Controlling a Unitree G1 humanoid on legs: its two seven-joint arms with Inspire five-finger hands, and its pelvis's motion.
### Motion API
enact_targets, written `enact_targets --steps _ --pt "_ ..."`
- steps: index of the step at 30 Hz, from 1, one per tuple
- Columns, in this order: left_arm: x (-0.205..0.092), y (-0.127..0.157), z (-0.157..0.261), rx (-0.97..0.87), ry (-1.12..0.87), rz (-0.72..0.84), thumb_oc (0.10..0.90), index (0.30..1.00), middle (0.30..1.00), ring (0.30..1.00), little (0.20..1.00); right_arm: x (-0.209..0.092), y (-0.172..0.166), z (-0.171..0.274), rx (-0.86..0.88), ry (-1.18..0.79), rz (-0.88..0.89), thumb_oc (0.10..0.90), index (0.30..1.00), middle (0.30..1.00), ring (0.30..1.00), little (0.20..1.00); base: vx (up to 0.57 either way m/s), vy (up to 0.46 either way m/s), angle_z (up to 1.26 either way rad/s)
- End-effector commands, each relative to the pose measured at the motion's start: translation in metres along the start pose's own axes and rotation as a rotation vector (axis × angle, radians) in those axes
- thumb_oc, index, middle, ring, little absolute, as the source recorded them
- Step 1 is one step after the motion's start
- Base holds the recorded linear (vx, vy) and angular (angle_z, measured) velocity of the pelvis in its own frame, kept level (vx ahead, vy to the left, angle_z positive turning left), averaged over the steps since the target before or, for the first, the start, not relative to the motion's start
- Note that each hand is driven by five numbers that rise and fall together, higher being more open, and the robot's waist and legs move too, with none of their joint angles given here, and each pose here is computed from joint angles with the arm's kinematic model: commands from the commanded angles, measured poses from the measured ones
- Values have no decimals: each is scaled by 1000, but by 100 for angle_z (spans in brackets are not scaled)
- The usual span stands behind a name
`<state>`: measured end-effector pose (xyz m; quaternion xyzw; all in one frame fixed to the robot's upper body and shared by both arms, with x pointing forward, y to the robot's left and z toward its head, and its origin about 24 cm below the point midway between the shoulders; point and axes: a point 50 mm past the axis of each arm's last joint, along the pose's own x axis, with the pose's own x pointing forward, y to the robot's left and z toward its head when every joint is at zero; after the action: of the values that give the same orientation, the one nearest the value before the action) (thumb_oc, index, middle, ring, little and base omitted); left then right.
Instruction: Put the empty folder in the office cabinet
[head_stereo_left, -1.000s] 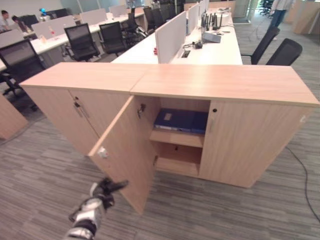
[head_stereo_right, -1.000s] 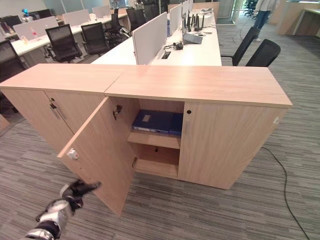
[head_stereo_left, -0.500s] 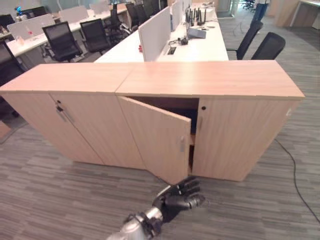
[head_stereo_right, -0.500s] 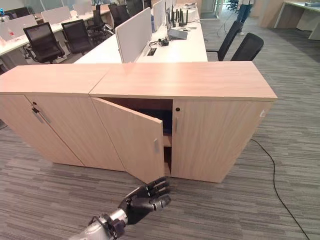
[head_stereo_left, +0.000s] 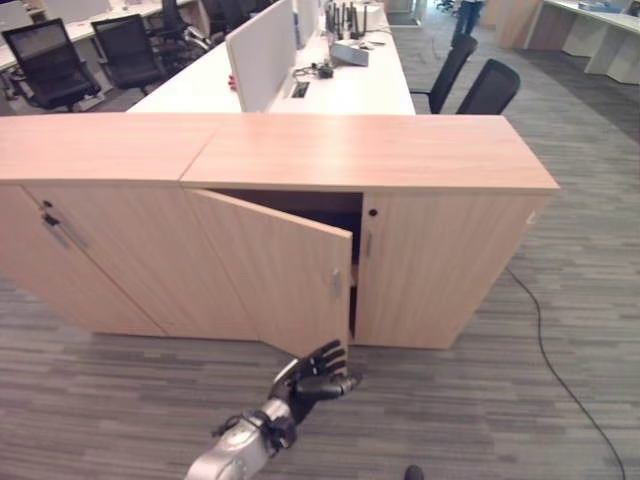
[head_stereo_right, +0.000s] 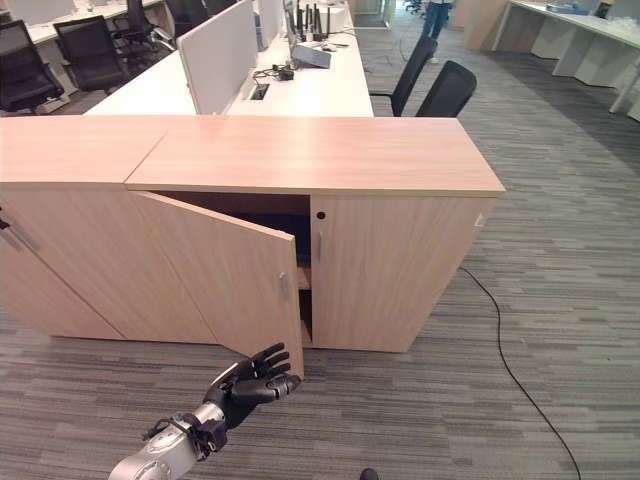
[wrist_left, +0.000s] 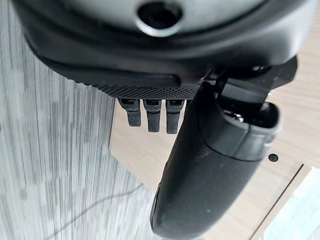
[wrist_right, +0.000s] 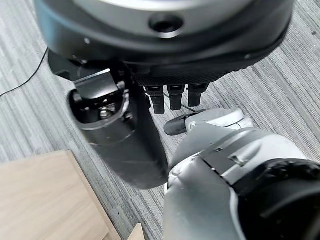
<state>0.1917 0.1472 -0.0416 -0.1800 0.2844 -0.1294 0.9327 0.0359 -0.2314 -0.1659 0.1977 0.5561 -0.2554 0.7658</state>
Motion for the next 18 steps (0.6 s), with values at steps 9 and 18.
enact_targets --steps 9,18 --pt "7 17 -16 167 8 84 800 900 900 900 900 2 -20 4 36 41 -91 800 900 900 900 900 55 -123 -8" --pt "4 28 -30 61 16 187 800 900 900 900 900 1 -31 8 -123 62 -119 800 900 900 900 900 56 -198 -1"
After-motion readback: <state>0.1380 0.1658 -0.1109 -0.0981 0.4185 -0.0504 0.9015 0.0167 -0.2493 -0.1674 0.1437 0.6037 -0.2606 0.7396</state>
